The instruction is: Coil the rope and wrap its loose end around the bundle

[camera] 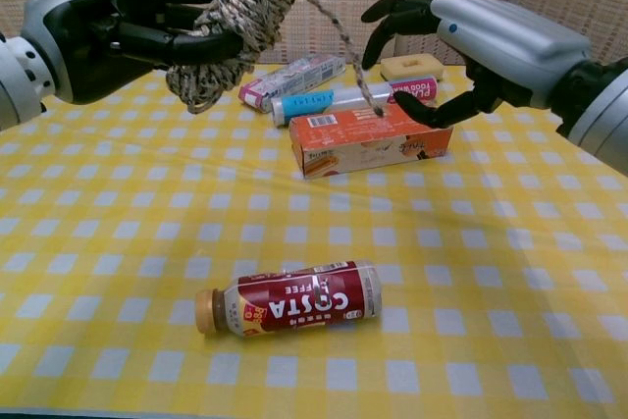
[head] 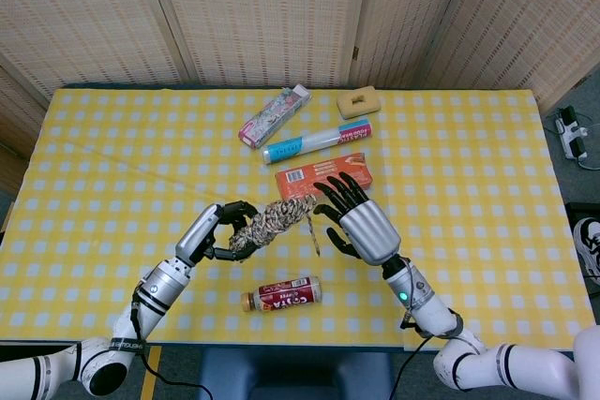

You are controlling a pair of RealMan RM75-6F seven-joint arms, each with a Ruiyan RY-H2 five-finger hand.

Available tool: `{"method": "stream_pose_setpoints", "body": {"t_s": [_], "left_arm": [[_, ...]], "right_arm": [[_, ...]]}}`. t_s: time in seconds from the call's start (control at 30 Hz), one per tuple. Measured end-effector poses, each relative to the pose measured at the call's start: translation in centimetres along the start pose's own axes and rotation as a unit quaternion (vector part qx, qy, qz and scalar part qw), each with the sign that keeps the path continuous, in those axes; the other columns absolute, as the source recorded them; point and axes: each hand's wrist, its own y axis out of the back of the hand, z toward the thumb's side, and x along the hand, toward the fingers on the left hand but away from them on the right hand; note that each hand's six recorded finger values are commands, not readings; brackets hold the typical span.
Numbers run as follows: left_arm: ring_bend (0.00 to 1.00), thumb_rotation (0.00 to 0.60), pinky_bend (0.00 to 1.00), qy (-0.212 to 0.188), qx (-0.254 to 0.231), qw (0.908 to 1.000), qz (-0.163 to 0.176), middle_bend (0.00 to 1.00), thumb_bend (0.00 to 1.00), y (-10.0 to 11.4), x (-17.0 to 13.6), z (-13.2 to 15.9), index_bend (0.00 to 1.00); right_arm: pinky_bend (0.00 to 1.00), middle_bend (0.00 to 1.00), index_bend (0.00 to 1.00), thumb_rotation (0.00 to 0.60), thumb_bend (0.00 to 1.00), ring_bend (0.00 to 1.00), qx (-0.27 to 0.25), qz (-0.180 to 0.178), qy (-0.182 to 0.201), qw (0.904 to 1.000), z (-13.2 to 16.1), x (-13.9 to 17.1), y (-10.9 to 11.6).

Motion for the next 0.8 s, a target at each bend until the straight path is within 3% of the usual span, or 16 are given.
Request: {"method": "stream_pose_setpoints", "body": {"t_s": [0.2, 0.37, 0.63, 0.8], "left_arm": [[0.67, 0.600, 0.69, 0.006, 0.020, 0.9997, 0.015, 0.73, 0.66, 1.4, -0.2, -0.7, 0.77], [0.67, 0.600, 0.68, 0.007, 0.043, 0.9987, 0.027, 0.73, 0.66, 2.4, -0.3, -1.2, 0.77], [0.67, 0.600, 0.68, 0.009, 0.079, 0.9961, 0.038, 0.73, 0.66, 3.5, -0.5, -1.8, 0.77], [0.67, 0.600, 0.68, 0.010, 0.086, 0.9955, 0.040, 0.73, 0.66, 3.8, -0.6, -2.0, 0.77]], "right_arm": [[0.00, 0.00, 0.00, 0.600, 0.47, 0.01, 0.012, 0.000, -0.037, 0.9992, -1.8, 2.8, 1.6], [0.00, 0.00, 0.00, 0.600, 0.46, 0.03, 0.043, 0.002, -0.089, 0.9951, -4.1, 6.6, 3.1], [0.00, 0.00, 0.00, 0.600, 0.46, 0.03, 0.082, 0.030, -0.187, 0.9784, -7.9, 14.8, 4.0], [0.00, 0.00, 0.00, 0.600, 0.46, 0.03, 0.082, 0.025, -0.230, 0.9694, -9.4, 18.9, 4.3]]}}
